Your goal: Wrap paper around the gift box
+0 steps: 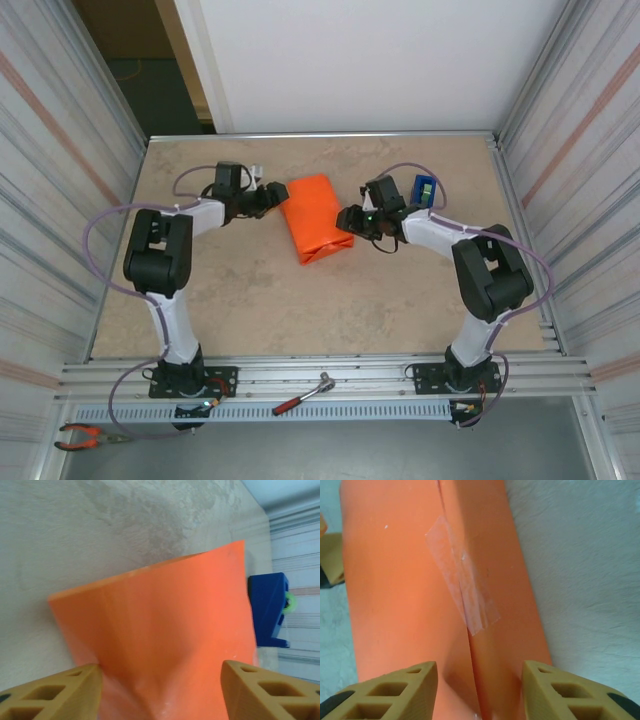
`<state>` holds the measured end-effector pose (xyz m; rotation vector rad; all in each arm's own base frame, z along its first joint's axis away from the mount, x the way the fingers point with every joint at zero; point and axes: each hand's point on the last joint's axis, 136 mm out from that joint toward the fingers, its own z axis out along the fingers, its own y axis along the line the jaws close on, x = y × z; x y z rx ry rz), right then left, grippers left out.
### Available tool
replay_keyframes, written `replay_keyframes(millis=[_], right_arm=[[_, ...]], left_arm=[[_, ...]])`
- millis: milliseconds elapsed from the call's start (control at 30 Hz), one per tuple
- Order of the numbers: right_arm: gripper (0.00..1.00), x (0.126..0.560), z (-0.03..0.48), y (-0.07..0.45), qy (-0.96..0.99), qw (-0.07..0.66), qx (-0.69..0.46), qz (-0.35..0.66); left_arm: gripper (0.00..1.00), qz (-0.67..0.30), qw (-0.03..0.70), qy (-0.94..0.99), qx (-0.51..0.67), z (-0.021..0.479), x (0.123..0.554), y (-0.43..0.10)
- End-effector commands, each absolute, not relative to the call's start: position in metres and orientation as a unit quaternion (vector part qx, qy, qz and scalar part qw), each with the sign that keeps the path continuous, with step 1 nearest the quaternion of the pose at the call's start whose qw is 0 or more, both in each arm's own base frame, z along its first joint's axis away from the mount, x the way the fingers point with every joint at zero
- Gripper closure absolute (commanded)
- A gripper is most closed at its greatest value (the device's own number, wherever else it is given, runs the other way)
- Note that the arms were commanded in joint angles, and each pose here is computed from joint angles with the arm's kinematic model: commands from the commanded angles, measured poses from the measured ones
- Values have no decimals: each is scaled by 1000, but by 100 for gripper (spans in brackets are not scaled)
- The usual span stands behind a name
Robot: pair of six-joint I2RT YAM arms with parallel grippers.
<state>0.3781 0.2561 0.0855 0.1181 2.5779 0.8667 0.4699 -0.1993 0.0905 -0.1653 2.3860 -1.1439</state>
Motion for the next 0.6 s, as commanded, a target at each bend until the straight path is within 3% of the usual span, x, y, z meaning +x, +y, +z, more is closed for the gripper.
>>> replay_keyframes(millis=[0, 167, 400, 567], right_arm=[[57, 360, 84, 262, 927, 200, 37, 314], [60, 332, 89, 262, 925, 205, 39, 317], [51, 307, 105, 232, 925, 238, 57, 292], [64, 280, 110, 250, 919, 236, 33, 313]], left_arm=[[41, -453, 230, 861, -23, 107, 465, -222], [44, -466, 223, 856, 4, 114, 446, -227], [38, -434, 251, 865, -8, 122, 449, -196], [36, -427, 258, 866, -20, 125, 466, -189]])
